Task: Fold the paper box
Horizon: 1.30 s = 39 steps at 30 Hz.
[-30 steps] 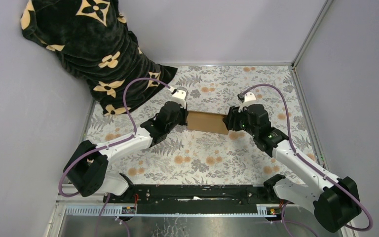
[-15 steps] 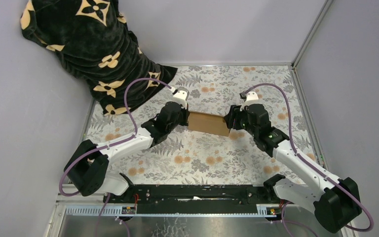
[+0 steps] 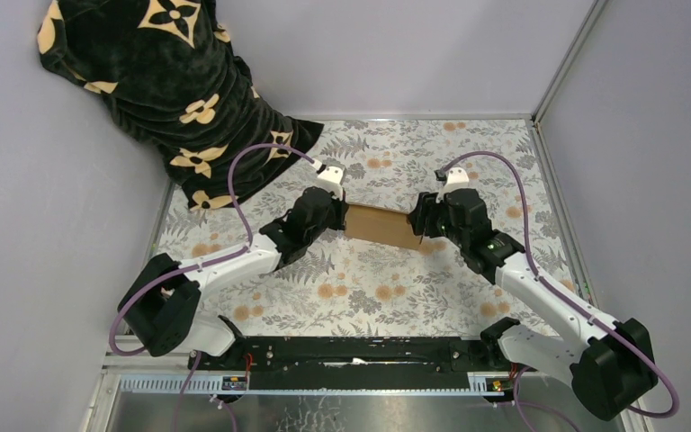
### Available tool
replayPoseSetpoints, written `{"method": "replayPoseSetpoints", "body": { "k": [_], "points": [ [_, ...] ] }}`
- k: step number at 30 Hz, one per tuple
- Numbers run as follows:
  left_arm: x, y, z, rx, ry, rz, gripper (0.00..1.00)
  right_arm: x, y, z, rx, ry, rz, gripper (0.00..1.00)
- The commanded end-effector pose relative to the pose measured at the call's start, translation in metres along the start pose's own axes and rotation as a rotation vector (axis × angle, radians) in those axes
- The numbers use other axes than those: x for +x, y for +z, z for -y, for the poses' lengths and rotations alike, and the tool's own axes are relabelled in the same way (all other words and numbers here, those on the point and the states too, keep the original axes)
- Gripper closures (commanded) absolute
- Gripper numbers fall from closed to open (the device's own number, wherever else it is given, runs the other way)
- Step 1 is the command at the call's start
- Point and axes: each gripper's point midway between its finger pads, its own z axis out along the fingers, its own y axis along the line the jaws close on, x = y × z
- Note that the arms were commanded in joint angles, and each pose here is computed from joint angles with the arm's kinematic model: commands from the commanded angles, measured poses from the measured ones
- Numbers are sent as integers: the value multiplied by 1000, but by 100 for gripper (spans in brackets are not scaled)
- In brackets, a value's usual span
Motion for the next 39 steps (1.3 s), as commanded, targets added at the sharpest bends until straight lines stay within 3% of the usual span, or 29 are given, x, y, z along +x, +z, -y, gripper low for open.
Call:
{"method": "replayPoseSetpoints", "body": {
  "k": [1, 12, 19, 32, 39],
  "points": [
    [58, -1, -1, 6, 41, -155, 92, -39, -14, -12, -47, -4, 156, 41],
    [62, 7, 8, 40, 78, -108, 92, -28, -15, -24, -143, -127, 125, 34],
    [56, 12, 13, 60, 105, -62, 92, -22, -13, -25, -155, -141, 107, 56],
    [56, 15, 14, 61, 119, -51, 90, -8, -8, -27, -180, -142, 60, 67],
    [57, 12, 14, 61, 111, -61, 82, 0, -7, -30, -201, -136, 41, 71]
  ]
}}
